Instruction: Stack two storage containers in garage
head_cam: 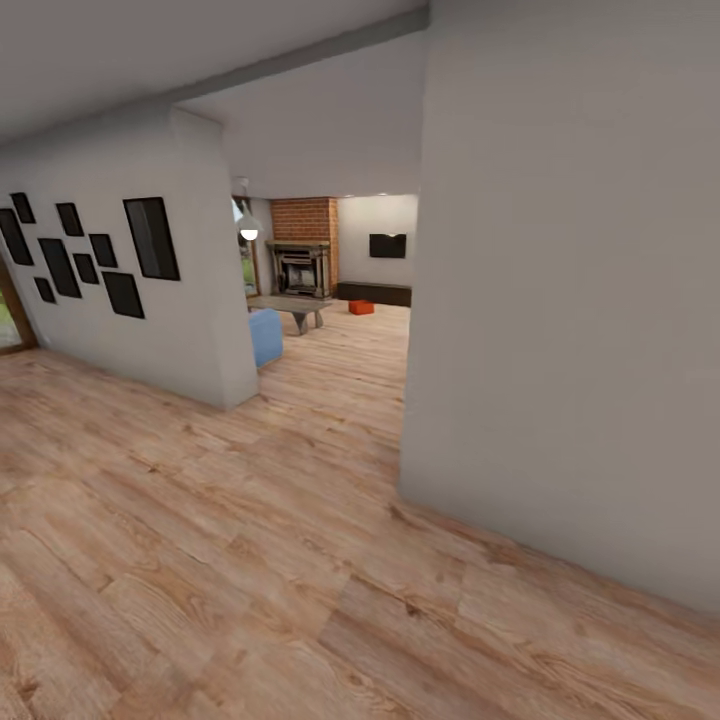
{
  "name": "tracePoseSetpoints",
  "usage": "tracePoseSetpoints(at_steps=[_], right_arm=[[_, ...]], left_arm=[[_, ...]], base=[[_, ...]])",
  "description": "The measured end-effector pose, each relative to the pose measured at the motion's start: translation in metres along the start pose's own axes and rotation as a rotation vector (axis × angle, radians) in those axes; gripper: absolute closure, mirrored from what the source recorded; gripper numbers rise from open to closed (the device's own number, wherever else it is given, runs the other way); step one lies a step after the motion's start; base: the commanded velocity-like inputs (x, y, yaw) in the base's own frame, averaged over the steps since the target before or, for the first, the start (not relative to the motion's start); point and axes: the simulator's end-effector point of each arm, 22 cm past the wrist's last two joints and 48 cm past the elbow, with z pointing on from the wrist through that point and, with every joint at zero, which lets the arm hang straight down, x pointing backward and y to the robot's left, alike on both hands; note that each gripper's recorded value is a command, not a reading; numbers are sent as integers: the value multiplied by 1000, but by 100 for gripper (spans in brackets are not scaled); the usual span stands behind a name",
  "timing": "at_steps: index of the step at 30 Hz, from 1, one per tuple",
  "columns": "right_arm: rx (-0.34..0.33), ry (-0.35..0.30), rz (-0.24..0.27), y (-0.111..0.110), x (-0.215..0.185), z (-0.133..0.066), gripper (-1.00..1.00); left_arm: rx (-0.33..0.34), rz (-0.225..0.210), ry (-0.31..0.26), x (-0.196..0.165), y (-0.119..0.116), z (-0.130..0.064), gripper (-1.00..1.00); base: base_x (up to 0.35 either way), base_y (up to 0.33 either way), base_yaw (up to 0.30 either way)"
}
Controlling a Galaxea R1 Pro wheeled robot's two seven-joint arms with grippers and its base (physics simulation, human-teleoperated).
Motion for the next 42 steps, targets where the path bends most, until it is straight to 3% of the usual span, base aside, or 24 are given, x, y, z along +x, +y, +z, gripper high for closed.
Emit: tracePoseSetpoints(at_steps=[7,21,42], right_arm=[[0,0,0,0,0,0,-100],[0,1,0,0,0,0,-100],[0,0,0,0,0,0,-100]], left_arm=[[0,0,0,0,0,0,-100],[0,0,0,0,0,0,-100],[0,0,0,0,0,0,-100]], base=[[323,0,242],[323,0,41],[323,0,258]])
